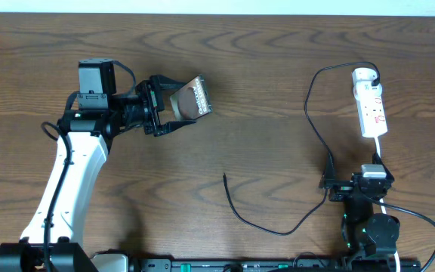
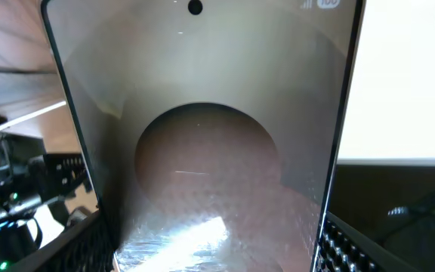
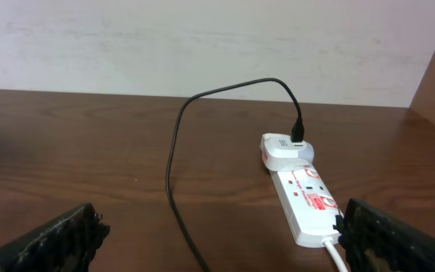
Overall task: Plug charger to phone and switch on socket
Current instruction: 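Lift the phone with the left gripper and turn it upright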
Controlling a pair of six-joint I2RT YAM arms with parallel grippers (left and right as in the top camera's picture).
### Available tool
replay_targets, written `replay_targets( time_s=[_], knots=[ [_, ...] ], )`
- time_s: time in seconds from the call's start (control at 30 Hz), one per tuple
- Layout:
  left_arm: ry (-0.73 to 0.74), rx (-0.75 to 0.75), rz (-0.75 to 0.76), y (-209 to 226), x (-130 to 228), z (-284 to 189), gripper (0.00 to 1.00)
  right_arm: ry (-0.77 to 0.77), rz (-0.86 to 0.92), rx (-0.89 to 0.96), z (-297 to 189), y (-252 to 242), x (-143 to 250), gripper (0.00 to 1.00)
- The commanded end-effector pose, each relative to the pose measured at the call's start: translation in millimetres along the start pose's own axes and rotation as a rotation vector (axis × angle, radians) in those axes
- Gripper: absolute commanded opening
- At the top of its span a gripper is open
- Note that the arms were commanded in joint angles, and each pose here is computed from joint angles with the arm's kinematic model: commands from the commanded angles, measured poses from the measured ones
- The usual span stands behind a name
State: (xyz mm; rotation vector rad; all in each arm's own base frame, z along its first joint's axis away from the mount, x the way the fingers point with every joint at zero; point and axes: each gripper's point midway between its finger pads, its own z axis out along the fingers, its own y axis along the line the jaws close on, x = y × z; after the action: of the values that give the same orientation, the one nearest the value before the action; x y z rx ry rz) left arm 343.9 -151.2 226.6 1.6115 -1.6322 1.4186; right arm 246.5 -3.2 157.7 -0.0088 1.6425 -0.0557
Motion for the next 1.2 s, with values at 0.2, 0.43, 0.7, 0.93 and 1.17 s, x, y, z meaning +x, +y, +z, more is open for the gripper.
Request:
replay_targets(
  time_s=[0.2, 0.43, 0.7, 0.93, 1.17],
  knots=[
    [0.154, -0.033, 0.059, 0.7, 41.0, -10.5, 0.07, 0.001, -0.008, 0.003, -0.2, -1.0, 0.4, 0.99],
    [0.108, -0.009, 0.079, -3.5, 33.2, -9.3, 0.07, 0.001, -0.008, 0.003, -0.2, -1.0, 0.4, 0.99],
    [-0.062, 0.057, 0.148, -14.9, 3.8, -8.3, 0.07, 0.001, -0.008, 0.004, -0.2, -1.1, 0.4, 0.99],
    [-0.303, 0.021, 0.123, 0.6, -42.3, -15.7, 0.07, 0.001, -0.008, 0.003, -0.2, -1.0, 0.4, 0.99],
    [-0.494, -0.058, 0.088, 24.5, -76.2, -29.7, 0.07, 0.001, -0.008, 0.003, -0.2, -1.0, 0.4, 0.99]
  ],
)
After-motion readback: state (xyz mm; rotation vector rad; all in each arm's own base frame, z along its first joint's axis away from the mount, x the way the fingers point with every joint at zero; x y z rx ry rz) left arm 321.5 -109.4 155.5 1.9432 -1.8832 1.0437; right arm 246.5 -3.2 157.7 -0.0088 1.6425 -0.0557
